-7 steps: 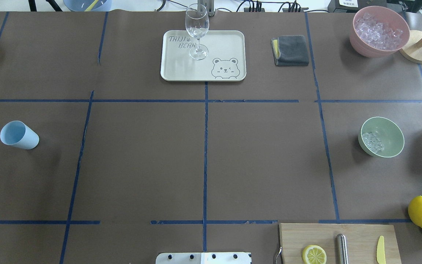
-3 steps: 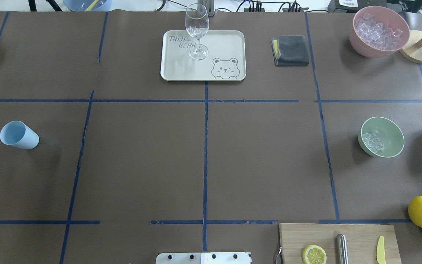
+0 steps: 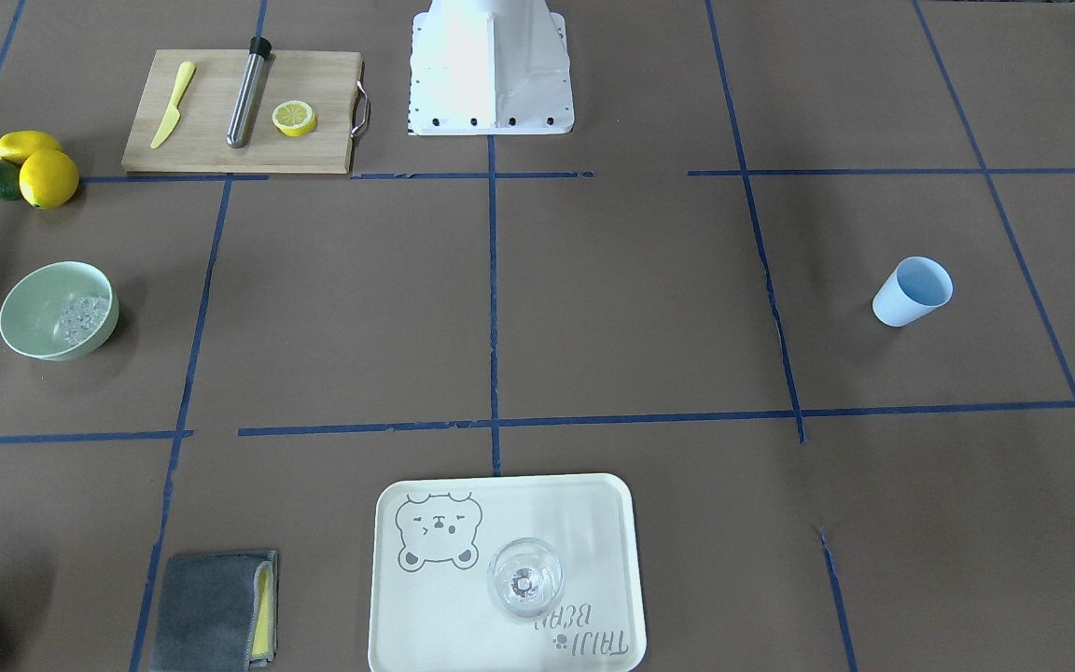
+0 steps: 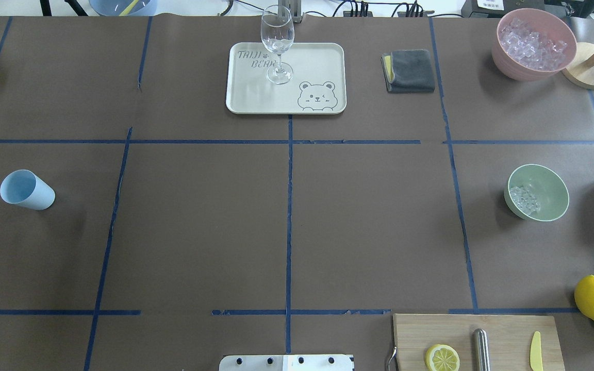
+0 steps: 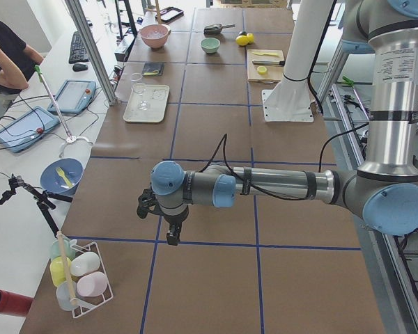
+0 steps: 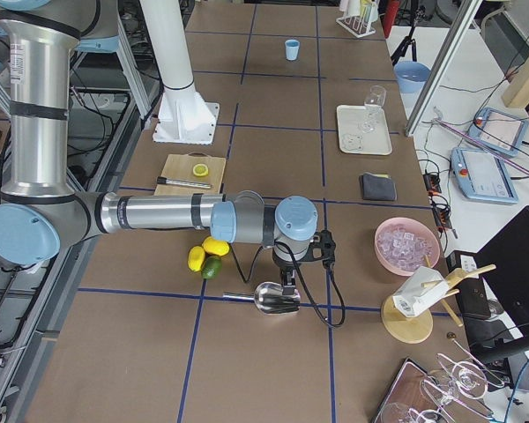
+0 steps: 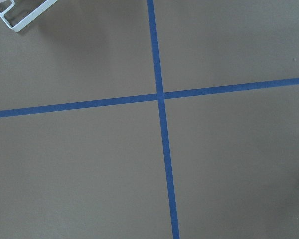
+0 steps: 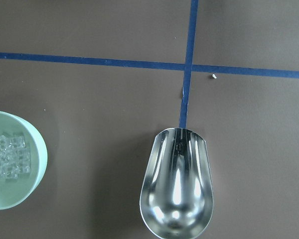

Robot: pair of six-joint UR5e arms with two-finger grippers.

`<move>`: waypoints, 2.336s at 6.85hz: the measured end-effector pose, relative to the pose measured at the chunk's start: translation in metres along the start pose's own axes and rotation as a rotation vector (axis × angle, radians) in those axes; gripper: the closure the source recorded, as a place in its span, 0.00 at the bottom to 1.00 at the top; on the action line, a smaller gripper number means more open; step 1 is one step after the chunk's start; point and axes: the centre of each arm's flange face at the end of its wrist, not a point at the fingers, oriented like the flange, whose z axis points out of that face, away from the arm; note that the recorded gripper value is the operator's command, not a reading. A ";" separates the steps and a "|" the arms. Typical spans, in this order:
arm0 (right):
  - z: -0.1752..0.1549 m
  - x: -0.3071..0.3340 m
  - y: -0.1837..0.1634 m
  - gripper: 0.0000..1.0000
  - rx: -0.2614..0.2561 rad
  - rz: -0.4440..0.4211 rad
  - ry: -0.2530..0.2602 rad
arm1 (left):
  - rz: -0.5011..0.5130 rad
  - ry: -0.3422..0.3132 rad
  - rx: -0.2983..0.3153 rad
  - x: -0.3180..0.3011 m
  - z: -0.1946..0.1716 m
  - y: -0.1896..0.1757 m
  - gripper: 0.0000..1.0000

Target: Pour ice into bowl

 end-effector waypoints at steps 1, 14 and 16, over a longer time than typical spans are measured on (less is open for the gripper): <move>-0.001 0.002 0.000 0.00 0.003 0.005 0.000 | 0.001 0.000 0.001 0.000 0.000 0.000 0.00; -0.007 0.005 -0.012 0.00 0.069 0.008 0.042 | 0.003 -0.002 0.008 0.001 -0.004 -0.005 0.00; -0.007 0.005 -0.012 0.00 0.069 0.010 0.042 | 0.002 -0.002 0.008 0.001 -0.004 -0.005 0.00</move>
